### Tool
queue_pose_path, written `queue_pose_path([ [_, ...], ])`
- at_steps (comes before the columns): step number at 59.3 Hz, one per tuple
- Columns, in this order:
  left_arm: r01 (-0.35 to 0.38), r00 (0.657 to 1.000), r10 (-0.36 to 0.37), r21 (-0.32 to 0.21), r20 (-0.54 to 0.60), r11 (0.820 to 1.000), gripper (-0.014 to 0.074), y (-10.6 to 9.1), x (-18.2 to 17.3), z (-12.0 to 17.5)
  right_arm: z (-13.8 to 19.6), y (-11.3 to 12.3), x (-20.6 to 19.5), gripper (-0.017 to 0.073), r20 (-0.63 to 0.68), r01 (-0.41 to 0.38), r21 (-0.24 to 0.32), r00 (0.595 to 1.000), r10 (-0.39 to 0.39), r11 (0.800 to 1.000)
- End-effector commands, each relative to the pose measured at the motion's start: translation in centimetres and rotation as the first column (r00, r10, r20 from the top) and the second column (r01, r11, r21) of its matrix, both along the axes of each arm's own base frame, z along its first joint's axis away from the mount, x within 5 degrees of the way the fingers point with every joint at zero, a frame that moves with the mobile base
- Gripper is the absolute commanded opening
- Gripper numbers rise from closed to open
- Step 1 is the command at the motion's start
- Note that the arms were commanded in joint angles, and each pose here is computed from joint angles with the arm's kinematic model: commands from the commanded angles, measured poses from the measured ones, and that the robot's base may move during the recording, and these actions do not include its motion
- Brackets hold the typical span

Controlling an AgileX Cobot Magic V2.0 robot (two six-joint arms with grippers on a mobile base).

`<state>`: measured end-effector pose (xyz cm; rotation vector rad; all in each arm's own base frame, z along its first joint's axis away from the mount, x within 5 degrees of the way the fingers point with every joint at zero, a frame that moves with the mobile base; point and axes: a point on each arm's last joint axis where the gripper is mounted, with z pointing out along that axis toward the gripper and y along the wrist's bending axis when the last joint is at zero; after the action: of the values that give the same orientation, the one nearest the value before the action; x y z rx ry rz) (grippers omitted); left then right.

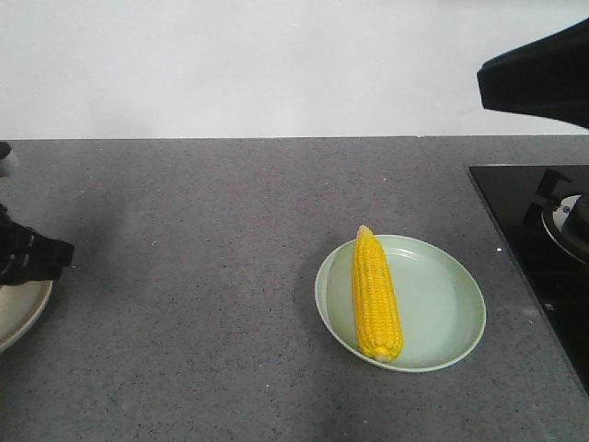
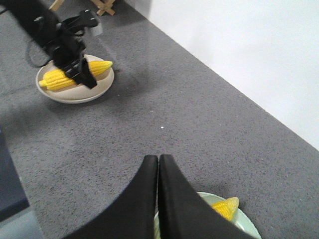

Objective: Distribute corn equally
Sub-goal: 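Open the left gripper and lift it off the white plate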

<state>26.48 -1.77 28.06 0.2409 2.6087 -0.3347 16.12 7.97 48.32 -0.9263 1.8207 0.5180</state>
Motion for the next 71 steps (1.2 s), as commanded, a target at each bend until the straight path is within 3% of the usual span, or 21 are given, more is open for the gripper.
queue_pose_path([
  [1,0.049,0.980,-0.016,-0.158,0.201,0.986,-0.0009,-1.4,-2.5,1.0,-0.6,-0.5,-0.1,-0.0006,0.073,0.088,0.075,0.993,-0.093,0.993],
  [7,0.137,0.944,-0.054,-0.241,0.325,0.961,-0.0008,-2.5,-5.7,0.6,-3.8,-1.0,-0.4,-0.0006,0.080,0.151,0.078,0.984,-0.158,0.985],
  [16,0.269,0.855,-0.115,-0.243,0.506,0.932,-0.0008,-3.4,-9.7,-0.7,-9.7,-1.9,-1.7,-0.0006,0.076,0.249,0.066,0.964,-0.253,0.966],
  [20,0.293,0.818,-0.109,-0.245,0.565,0.924,-0.0008,-3.5,-11.0,-0.8,-12.3,-2.3,-2.3,-0.0006,0.056,0.288,0.066,0.955,-0.292,0.955],
  [25,0.302,0.795,-0.102,-0.244,0.598,0.921,-0.0008,-3.6,-12.2,-1.5,-15.2,-2.8,-3.1,-0.0006,0.035,0.337,0.066,0.940,-0.339,0.939],
  [37,0.298,0.783,-0.091,-0.244,0.615,0.923,-0.0008,-3.6,-12.8,-1.6,-18.4,-3.5,-4.2,-0.0006,0.044,0.403,0.071,0.913,-0.407,0.912],
  [71,0.331,0.781,-0.100,-0.273,0.617,0.903,-0.0008,-3.9,-13.0,-1.5,-18.3,-3.5,-4.4,-0.0006,0.046,0.402,0.077,0.913,-0.406,0.913],
])
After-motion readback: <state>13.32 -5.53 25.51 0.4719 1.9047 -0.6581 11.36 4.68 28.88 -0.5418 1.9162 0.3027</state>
